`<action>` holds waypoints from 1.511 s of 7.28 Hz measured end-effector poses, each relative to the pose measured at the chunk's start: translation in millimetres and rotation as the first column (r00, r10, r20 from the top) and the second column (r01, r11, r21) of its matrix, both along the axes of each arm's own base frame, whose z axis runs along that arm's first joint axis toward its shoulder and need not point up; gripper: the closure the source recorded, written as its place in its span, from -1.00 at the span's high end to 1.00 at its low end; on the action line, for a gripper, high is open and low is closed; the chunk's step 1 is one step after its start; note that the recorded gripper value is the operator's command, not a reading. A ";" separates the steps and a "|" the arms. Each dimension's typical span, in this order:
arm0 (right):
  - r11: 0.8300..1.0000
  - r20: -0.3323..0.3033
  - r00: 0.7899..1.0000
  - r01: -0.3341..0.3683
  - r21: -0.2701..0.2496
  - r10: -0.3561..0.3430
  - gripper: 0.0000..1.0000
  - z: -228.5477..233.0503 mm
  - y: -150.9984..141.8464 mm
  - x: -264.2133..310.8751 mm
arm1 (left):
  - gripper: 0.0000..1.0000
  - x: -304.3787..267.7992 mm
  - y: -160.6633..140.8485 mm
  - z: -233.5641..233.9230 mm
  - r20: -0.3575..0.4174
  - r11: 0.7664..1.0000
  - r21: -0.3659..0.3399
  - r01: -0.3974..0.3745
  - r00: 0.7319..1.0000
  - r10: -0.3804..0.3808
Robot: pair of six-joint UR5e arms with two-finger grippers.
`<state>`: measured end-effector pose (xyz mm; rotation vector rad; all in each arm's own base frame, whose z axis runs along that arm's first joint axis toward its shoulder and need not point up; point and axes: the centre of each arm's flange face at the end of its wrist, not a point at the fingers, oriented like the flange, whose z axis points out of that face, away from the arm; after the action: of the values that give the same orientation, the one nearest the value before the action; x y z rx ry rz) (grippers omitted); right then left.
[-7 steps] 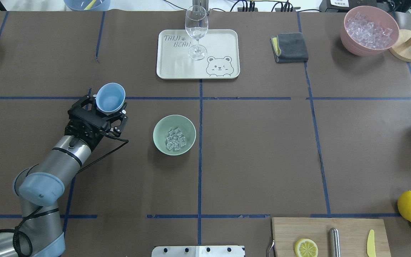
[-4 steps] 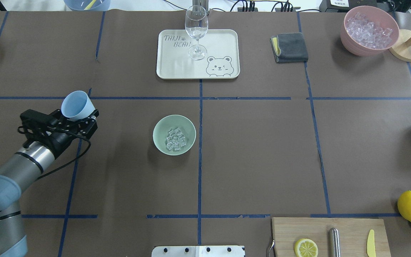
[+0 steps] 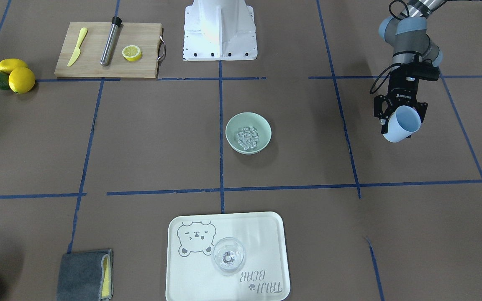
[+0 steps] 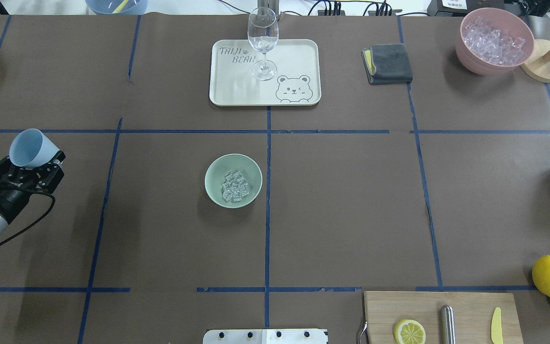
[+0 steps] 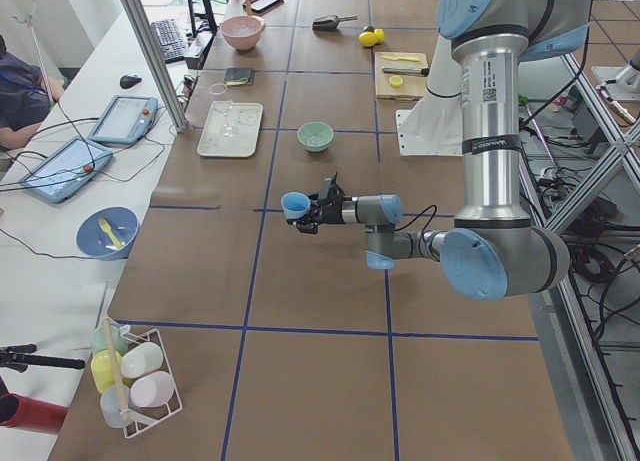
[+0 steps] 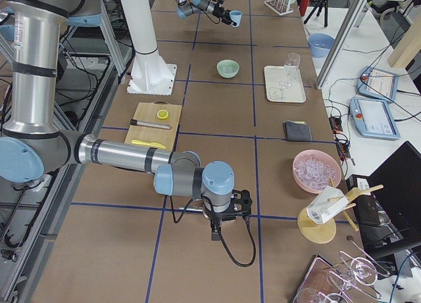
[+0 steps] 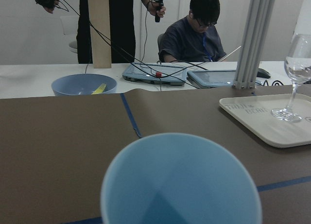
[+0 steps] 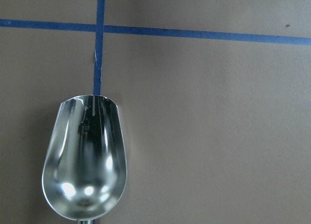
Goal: Pour ice into bowl
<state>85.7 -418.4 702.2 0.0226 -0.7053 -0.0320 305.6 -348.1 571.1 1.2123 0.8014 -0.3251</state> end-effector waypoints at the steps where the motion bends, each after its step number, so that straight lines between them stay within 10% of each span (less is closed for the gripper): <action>1: 1.000 0.000 1.000 0.000 0.003 0.000 1.00 -1.4 -2.0 0.0 | -1.00 -0.6 0.0 15.2 0.015 1.000 -0.014 0.018 1.000 -0.018; 11: 1.000 -0.002 1.000 0.002 0.015 -0.002 1.00 -5.5 -6.6 -0.1 | -0.95 7.9 9.0 76.4 0.060 0.996 -0.093 0.017 0.998 -0.012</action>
<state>85.6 -425.0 696.7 0.0360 -0.7033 -0.0389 313.5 -339.1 647.5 1.1354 0.7190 -0.3335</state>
